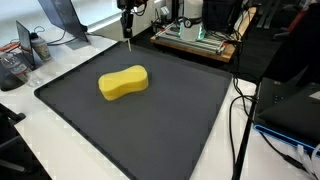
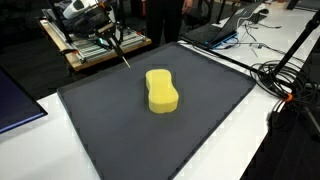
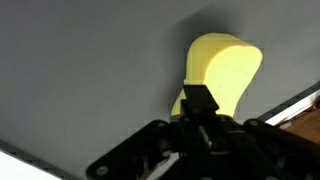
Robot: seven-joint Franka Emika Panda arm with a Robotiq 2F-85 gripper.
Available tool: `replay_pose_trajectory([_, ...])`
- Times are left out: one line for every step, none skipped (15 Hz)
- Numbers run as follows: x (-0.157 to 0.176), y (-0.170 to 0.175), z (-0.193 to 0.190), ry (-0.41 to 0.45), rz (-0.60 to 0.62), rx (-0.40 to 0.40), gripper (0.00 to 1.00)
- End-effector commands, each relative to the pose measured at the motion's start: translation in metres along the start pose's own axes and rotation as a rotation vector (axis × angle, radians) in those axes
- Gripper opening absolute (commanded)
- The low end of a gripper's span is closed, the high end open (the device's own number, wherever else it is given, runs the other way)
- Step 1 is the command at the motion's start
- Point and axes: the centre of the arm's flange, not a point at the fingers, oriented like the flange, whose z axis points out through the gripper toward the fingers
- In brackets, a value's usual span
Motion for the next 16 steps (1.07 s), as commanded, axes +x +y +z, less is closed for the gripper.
replay_pose_trajectory([-0.031, -0.044, -0.022, 0.063, -0.067, -0.093, 0.03])
replay_pose_trajectory([-0.035, -0.056, -0.023, 0.079, -0.098, -0.124, 0.03])
replay_pose_trajectory([-0.035, -0.071, -0.024, 0.095, -0.141, -0.160, 0.03])
replay_pose_trajectory([-0.031, -0.087, -0.024, 0.108, -0.184, -0.192, 0.03])
replay_pose_trajectory([-0.028, -0.102, -0.023, 0.122, -0.228, -0.219, 0.03])
replay_pose_trajectory([-0.027, -0.119, -0.022, 0.124, -0.281, -0.245, 0.03])
replay_pose_trajectory([-0.026, -0.133, -0.021, 0.121, -0.326, -0.267, 0.03])
replay_pose_trajectory([-0.025, -0.145, -0.020, 0.120, -0.368, -0.290, 0.03])
replay_pose_trajectory([-0.023, -0.156, -0.021, 0.106, -0.402, -0.313, 0.03])
replay_pose_trajectory([-0.021, -0.167, -0.023, 0.097, -0.441, -0.334, 0.03])
replay_pose_trajectory([-0.020, -0.176, -0.026, 0.075, -0.474, -0.347, 0.03])
replay_pose_trajectory([-0.018, -0.184, -0.029, 0.048, -0.508, -0.360, 0.03])
replay_pose_trajectory([-0.017, -0.191, -0.034, 0.014, -0.540, -0.373, 0.03])
replay_pose_trajectory([-0.018, -0.197, -0.038, -0.015, -0.568, -0.378, 0.03])
replay_pose_trajectory([-0.016, -0.203, -0.042, -0.044, -0.592, -0.378, 0.03])
replay_pose_trajectory([-0.015, -0.207, -0.046, -0.073, -0.617, -0.378, 0.03])
